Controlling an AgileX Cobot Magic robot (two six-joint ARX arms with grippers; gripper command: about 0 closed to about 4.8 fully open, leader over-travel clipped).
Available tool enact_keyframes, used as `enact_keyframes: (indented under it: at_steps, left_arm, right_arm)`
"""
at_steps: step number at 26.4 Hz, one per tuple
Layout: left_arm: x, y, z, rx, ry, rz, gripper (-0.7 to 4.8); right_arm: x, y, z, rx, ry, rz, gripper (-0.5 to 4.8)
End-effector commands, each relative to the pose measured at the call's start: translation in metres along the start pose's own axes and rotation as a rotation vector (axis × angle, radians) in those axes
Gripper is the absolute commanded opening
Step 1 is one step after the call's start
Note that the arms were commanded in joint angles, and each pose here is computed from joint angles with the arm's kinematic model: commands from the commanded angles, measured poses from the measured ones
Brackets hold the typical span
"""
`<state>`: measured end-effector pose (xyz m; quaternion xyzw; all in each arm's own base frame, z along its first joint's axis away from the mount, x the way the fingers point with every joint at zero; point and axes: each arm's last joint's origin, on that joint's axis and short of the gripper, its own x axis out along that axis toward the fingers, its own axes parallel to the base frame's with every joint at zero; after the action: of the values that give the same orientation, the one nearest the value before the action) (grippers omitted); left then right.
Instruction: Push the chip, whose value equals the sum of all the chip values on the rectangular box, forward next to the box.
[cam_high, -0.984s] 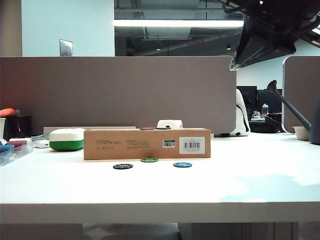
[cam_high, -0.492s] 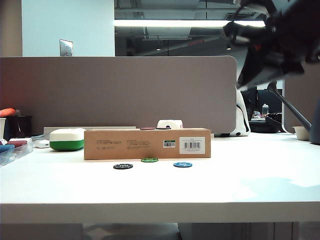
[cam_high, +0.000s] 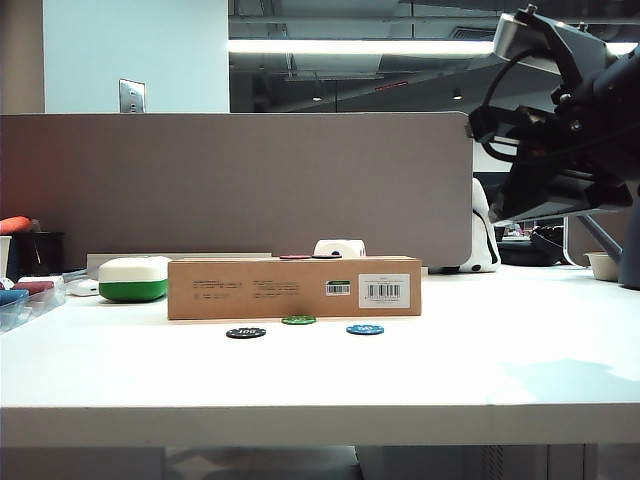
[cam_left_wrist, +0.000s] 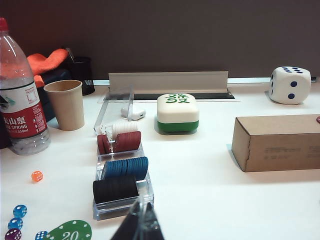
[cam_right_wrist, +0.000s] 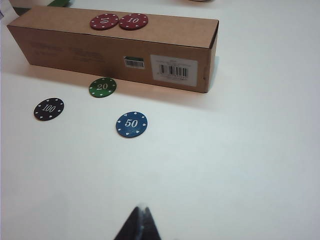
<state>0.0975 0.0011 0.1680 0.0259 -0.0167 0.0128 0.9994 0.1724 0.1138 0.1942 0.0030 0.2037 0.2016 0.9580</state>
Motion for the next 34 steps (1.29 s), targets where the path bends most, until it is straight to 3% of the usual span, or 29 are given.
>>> enact_keyframes:
  at_steps: [1,7,11,14,18,25,30,32,34]
  left_arm:
    - [0.000,0.000,0.002,0.000,-0.009,0.006,-0.05]
    - [0.000,0.000,0.002,0.000,-0.009,0.006,-0.05]
    - [0.000,0.000,0.002,0.000,-0.009,0.006,-0.05]
    - [0.000,0.000,0.002,0.000,-0.009,0.006,-0.05]
    - [0.000,0.000,0.002,0.000,-0.009,0.006,-0.05]
    - [0.000,0.000,0.002,0.000,-0.009,0.006,-0.05]
    - [0.000,0.000,0.002,0.000,-0.009,0.006,-0.05]
    - [0.000,0.000,0.002,0.000,-0.009,0.006,-0.05]
    - [0.000,0.000,0.002,0.000,-0.009,0.006,-0.05]
  right_arm:
    - [0.000,0.000,0.002,0.003,-0.014,0.002,-0.06]
    - [0.000,0.000,0.002,0.003,-0.014,0.001,-0.06]
    - [0.000,0.000,0.002,-0.127,-0.010,-0.001,-0.06]
    - [-0.002,0.000,0.002,-0.138,-0.014,0.001,-0.06]
    - [-0.013,-0.001,0.012,-0.135,-0.087,-0.010,-0.06]
    - [-0.044,-0.008,0.032,-0.086,-0.269,-0.124,-0.06]
    - [-0.056,-0.026,0.040,-0.029,-0.340,-0.208,-0.06]
    - [-0.059,-0.031,0.040,0.077,-0.364,-0.195,-0.06]
    - [-0.061,-0.038,0.036,0.083,-0.370,-0.187,-0.06]
